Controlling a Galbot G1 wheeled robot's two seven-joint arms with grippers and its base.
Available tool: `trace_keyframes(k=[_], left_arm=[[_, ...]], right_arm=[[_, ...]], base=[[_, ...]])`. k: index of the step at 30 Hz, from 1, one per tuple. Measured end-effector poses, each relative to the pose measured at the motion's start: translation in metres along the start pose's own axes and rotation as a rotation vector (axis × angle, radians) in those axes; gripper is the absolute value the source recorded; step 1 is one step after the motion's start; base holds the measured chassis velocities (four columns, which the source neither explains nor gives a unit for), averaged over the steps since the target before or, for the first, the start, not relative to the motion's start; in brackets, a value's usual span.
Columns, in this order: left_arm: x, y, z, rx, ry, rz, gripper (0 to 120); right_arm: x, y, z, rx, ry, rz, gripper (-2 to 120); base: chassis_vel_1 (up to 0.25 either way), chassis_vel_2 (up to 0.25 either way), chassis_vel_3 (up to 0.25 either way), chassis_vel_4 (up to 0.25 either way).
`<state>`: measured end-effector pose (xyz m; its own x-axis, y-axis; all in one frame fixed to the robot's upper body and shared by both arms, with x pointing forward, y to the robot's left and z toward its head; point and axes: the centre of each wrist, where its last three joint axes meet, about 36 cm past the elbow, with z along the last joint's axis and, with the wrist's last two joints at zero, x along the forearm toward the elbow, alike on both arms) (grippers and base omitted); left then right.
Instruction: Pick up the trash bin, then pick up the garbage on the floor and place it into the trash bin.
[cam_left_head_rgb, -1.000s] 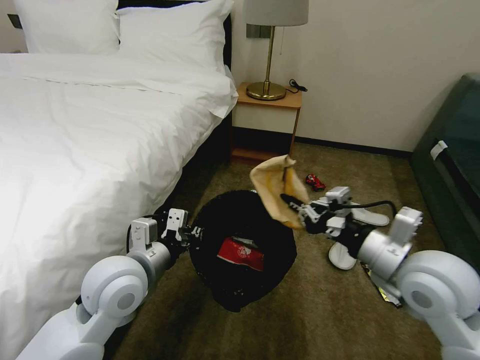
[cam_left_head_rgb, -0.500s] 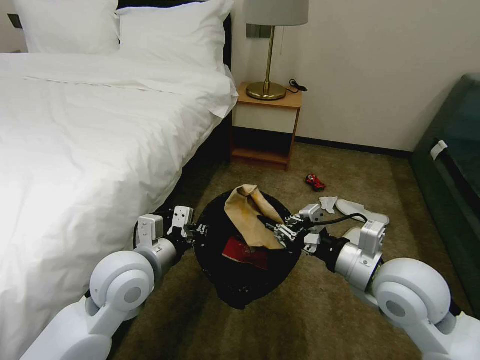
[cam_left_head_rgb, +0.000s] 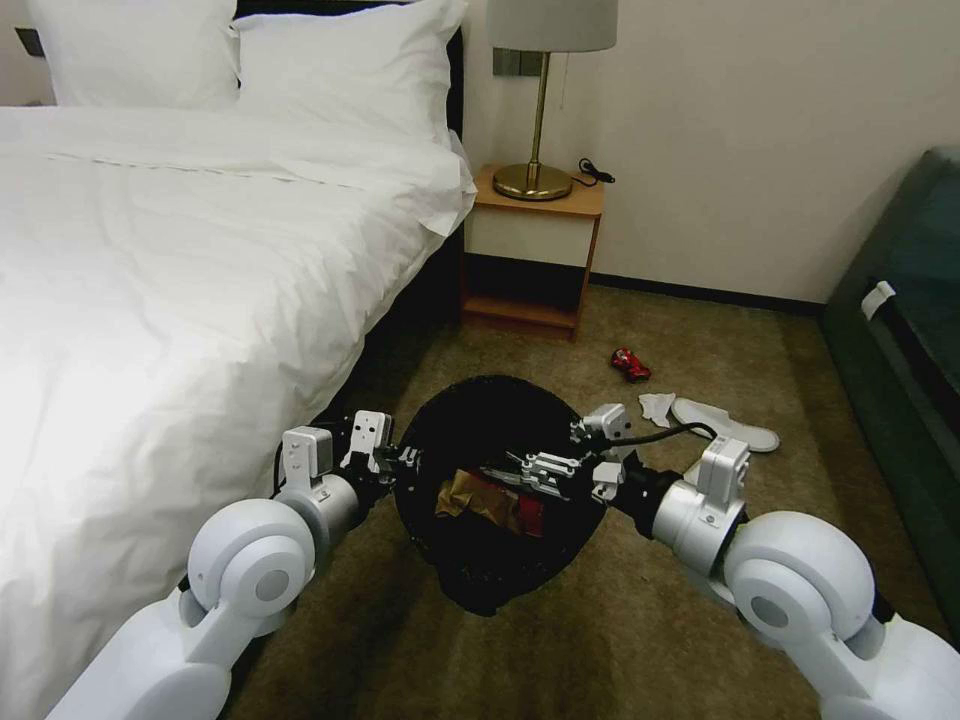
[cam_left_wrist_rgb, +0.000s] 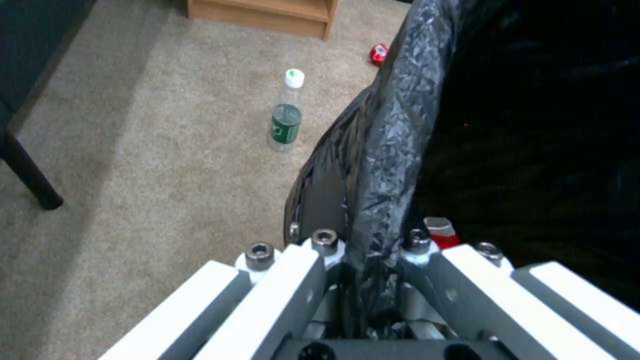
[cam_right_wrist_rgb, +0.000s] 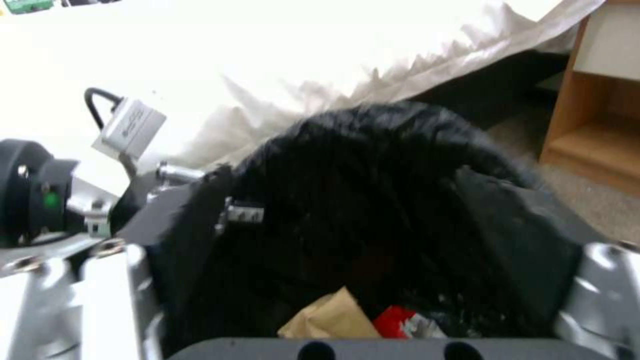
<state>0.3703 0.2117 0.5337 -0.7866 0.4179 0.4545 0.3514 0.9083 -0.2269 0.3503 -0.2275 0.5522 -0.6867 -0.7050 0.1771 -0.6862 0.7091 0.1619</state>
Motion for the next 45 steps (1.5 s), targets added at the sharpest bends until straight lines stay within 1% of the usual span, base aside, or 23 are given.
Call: trace_keyframes(k=[1,2,3,6,7,9,10,11,14,18,20,24,26,27,30,31,32,33,34,36,39,41,45], left_arm=[[0.0,0.0,0.0,0.0,0.0,0.0,2],[0.001,0.001,0.0,0.002,-0.001,-0.004,2],[0.001,0.001,0.0,0.002,-0.001,-0.004,2],[0.002,0.004,0.0,0.008,-0.004,-0.012,2],[0.004,0.006,-0.001,0.014,-0.009,-0.021,1],[0.007,0.01,-0.001,0.019,-0.016,-0.034,1],[0.007,0.01,-0.001,0.019,-0.016,-0.034,1],[0.01,0.013,-0.001,0.023,-0.021,-0.045,1],[0.013,0.016,-0.003,0.022,-0.027,-0.058,1],[0.014,0.018,-0.004,0.019,-0.03,-0.065,1],[0.015,0.019,-0.004,0.02,-0.03,-0.068,1],[0.018,0.019,-0.004,0.021,-0.034,-0.074,1],[0.023,0.019,-0.006,0.017,-0.043,-0.079,1],[0.023,0.019,-0.006,0.017,-0.043,-0.079,1],[0.028,0.02,-0.01,0.015,-0.052,-0.081,1],[0.028,0.02,-0.01,0.015,-0.052,-0.081,1],[0.028,0.02,-0.01,0.015,-0.053,-0.081,1],[0.03,0.021,-0.012,0.016,-0.057,-0.08,1],[0.03,0.021,-0.012,0.016,-0.057,-0.08,1],[0.03,0.021,-0.012,0.018,-0.059,-0.08,1],[0.031,0.02,-0.013,0.018,-0.061,-0.079,1],[0.031,0.02,-0.012,0.019,-0.063,-0.081,1],[0.031,0.02,-0.01,0.013,-0.064,-0.093,1]], right_arm=[[0.001,-0.002,-0.003,0.002,-0.01,0.005,95],[0.005,-0.005,-0.009,0.009,-0.035,0.02,101],[0.005,-0.005,-0.009,0.009,-0.035,0.02,101],[0.012,-0.008,-0.017,0.013,-0.077,0.052,106],[0.019,-0.011,-0.021,0.011,-0.11,0.092,110],[0.026,-0.014,-0.025,0.006,-0.146,0.147,112],[0.026,-0.014,-0.025,0.006,-0.146,0.147,112],[0.031,-0.017,-0.028,-0.007,-0.181,0.203,114],[0.038,-0.022,-0.034,-0.014,-0.22,0.256,114],[0.047,-0.024,-0.039,-0.019,-0.249,0.293,114],[0.058,-0.025,-0.041,-0.022,-0.259,0.328,111],[0.066,-0.03,-0.04,-0.027,-0.255,0.378,107],[0.074,-0.042,-0.036,-0.044,-0.241,0.456,102],[0.074,-0.042,-0.036,-0.044,-0.241,0.456,102],[0.085,-0.057,-0.031,-0.06,-0.219,0.536,100],[0.085,-0.057,-0.031,-0.06,-0.219,0.536,100],[0.087,-0.06,-0.029,-0.063,-0.213,0.552,100],[0.095,-0.071,-0.021,-0.072,-0.192,0.604,100],[0.095,-0.071,-0.021,-0.072,-0.192,0.604,100],[0.114,-0.091,0.0,-0.082,-0.14,0.67,100],[0.118,-0.094,0.004,-0.084,-0.132,0.678,100],[0.128,-0.1,0.015,-0.089,-0.129,0.709,100],[0.133,-0.1,0.02,-0.078,-0.133,0.741,100]], base=[[0.0,0.0,0.0,0.0],[0.0,0.0,0.0,0.0],[0.0,0.0,0.0,0.0],[0.0,0.0,0.0,0.0],[0.0,0.0,0.0,0.0],[0.0,0.0,0.0,0.0],[0.0,0.0,0.0,0.0],[0.0,0.0,0.0,0.0],[0.0,0.0,0.0,0.0],[0.0,0.0,0.0,0.0],[0.0,0.0,0.0,0.0],[0.0,0.0,0.0,0.0],[0.0,0.0,0.0,0.0],[0.0,0.0,0.0,0.0],[0.0,0.0,0.0,0.0],[0.0,0.0,0.0,0.0],[0.0,0.0,0.0,0.0],[0.0,0.0,0.0,0.0],[0.0,0.0,0.0,0.0],[0.0,0.0,0.0,0.0],[0.0,0.0,0.0,0.0],[0.0,0.0,0.0,0.0],[0.0,0.0,0.0,0.0]])
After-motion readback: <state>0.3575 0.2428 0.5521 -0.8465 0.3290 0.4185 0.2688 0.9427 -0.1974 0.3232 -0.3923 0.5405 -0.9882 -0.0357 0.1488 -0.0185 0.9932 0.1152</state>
